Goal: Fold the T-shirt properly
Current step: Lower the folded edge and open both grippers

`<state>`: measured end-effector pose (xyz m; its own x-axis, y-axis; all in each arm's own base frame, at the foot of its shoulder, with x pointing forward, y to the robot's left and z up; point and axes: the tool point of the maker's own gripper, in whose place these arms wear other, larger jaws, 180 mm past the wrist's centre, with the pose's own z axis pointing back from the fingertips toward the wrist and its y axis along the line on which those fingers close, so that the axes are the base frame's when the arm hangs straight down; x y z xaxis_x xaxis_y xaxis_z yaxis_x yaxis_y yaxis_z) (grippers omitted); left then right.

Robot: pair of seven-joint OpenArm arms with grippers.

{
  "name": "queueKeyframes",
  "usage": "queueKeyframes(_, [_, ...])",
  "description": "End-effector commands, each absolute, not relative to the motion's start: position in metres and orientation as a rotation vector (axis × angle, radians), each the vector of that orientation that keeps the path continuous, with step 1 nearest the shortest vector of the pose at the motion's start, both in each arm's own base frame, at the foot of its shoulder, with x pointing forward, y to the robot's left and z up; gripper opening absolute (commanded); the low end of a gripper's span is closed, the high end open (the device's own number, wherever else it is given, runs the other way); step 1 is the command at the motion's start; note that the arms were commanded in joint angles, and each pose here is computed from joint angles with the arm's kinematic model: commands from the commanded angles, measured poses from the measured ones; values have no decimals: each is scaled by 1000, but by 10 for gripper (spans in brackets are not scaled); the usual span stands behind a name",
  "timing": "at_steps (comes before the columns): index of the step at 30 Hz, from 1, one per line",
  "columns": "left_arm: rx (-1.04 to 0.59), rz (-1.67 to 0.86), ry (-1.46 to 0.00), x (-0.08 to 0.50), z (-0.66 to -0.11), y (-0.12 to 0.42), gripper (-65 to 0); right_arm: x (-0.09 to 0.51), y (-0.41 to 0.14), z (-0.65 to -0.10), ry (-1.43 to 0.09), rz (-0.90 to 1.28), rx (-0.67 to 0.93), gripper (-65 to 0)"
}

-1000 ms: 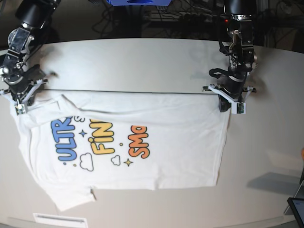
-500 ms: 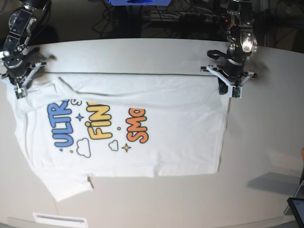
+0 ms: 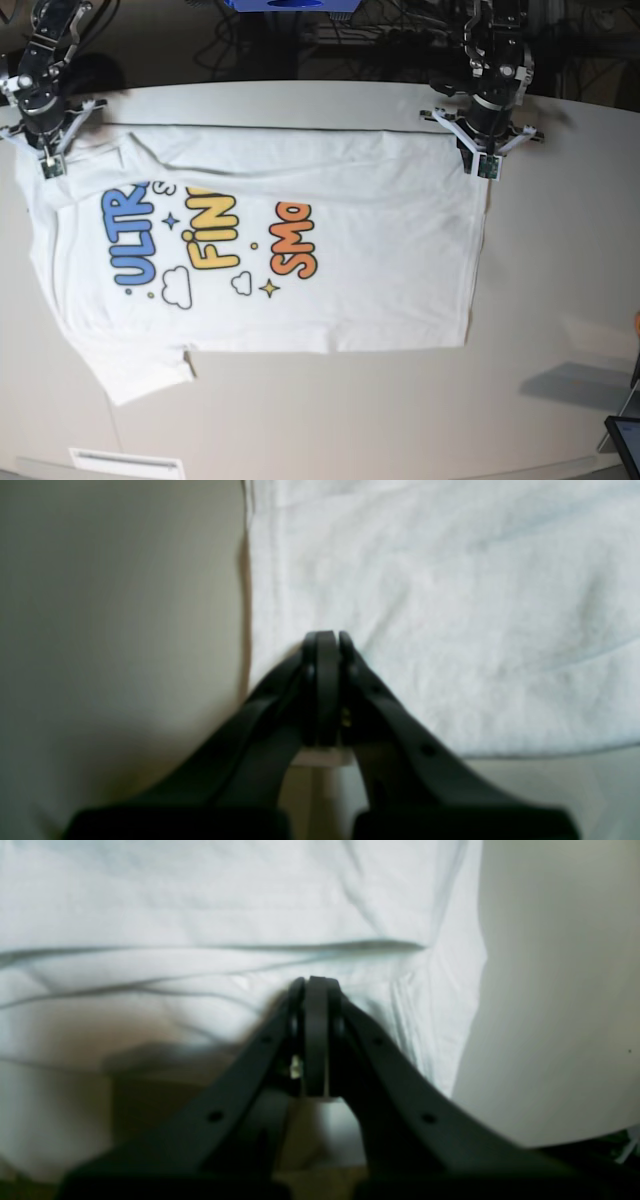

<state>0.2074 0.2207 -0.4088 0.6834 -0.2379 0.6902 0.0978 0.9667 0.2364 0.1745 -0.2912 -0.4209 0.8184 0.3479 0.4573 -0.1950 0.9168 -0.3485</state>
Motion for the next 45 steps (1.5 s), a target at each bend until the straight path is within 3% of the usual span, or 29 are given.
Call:
queueKeyframes(1, [193, -199, -715, 190, -420, 224, -650, 146, -294, -433, -402, 321, -299, -647])
queueKeyframes(21, [190, -225, -708, 169, -409, 217, -650, 139, -307, -425, -400, 293, -336, -647])
queueKeyframes(45, [236, -207, -820, 187, -367, 227, -650, 179, -319, -363, -509, 325, -479, -640])
